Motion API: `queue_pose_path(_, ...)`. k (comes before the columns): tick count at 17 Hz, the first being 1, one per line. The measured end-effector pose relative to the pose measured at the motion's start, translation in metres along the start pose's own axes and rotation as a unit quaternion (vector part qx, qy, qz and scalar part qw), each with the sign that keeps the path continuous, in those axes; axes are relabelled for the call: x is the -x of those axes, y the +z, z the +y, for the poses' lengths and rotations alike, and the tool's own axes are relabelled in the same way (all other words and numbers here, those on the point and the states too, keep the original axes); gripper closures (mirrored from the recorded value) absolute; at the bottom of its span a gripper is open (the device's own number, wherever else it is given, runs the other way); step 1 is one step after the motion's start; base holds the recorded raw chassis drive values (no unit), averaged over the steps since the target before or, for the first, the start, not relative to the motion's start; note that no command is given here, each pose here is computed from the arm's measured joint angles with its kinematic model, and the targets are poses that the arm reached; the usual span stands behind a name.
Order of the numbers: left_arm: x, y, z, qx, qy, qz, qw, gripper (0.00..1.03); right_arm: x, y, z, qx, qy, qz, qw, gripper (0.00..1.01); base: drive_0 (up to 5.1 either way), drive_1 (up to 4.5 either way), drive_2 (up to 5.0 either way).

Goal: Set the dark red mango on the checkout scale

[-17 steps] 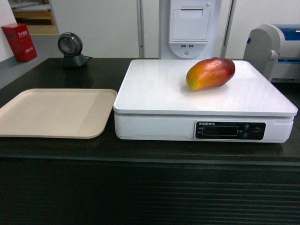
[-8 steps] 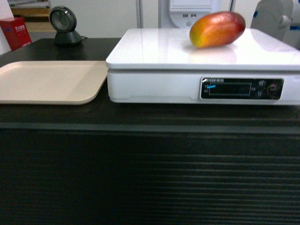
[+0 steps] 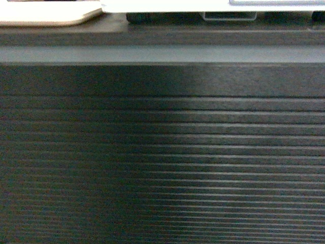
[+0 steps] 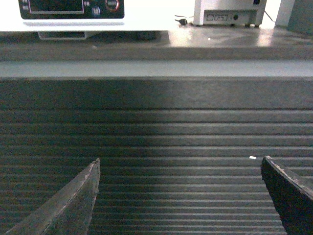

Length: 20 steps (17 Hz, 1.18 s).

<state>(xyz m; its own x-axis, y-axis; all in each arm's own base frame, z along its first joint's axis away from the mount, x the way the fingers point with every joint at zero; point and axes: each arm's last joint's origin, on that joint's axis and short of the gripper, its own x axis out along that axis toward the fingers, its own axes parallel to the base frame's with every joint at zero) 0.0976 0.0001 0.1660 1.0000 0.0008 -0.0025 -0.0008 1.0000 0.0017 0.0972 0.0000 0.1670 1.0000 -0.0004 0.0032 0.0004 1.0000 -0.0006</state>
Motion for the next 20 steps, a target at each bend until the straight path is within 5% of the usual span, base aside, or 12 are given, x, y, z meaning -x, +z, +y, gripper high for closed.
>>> queue_pose_path(20, 0.0000, -0.0001, 0.0000, 0.000, 0.000, 0.001, 1.0000, 0.05, 0.0000, -0.0001, 0.0000, 0.000, 0.000, 0.000, 1.0000, 0.03, 0.0, 0.00, 0.0)
